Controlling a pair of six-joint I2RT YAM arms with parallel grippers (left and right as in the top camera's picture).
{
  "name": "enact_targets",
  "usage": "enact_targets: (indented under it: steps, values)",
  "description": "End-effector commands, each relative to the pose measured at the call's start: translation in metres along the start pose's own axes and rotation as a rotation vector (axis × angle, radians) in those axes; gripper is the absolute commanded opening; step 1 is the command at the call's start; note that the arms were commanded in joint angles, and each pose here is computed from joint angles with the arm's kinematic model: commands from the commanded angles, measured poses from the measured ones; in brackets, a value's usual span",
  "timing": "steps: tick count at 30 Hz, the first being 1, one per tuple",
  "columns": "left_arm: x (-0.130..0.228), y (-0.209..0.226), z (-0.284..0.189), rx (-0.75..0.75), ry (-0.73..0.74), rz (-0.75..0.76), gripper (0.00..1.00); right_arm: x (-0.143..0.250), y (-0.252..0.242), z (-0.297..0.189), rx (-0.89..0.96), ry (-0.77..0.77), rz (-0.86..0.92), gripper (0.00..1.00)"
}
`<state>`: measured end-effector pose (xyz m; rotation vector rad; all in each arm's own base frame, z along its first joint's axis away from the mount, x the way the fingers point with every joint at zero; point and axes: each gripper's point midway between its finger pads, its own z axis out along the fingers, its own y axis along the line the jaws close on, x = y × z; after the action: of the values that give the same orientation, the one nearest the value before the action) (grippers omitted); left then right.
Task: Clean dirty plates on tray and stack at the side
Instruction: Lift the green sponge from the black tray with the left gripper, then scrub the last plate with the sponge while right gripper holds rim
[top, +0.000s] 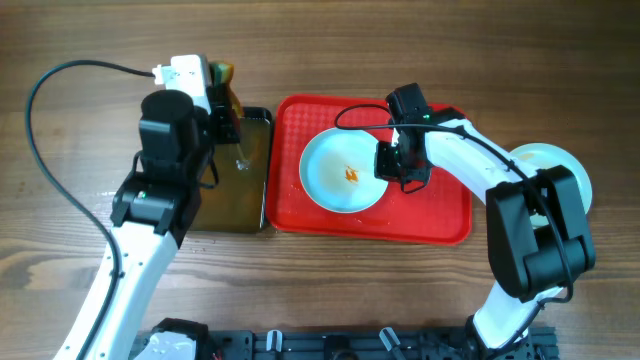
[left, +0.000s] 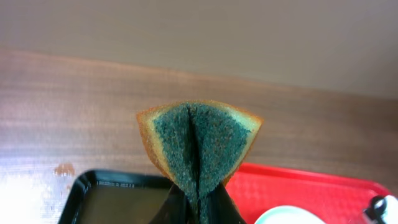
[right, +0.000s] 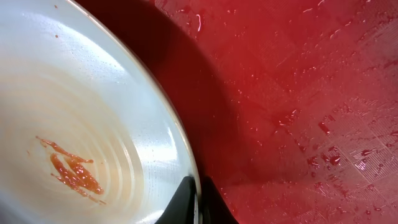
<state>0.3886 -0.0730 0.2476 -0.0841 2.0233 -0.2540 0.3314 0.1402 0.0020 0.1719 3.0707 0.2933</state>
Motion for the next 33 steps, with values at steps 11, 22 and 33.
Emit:
enact_targets:
  steps: [11,22,33]
  values:
    - [0.197,0.043,0.062,-0.164,0.683,-0.007,0.04,0.013,-0.011,0.012,0.040,0.040,0.003,0.04]
    - [0.127,-0.064,0.030,0.380,0.541,-0.173,0.04,0.013,-0.011,0.012,0.039,0.041,-0.001,0.04]
    - [0.174,-0.168,0.059,0.645,0.650,-0.332,0.04,0.014,-0.011,0.012,0.041,0.044,-0.005,0.04]
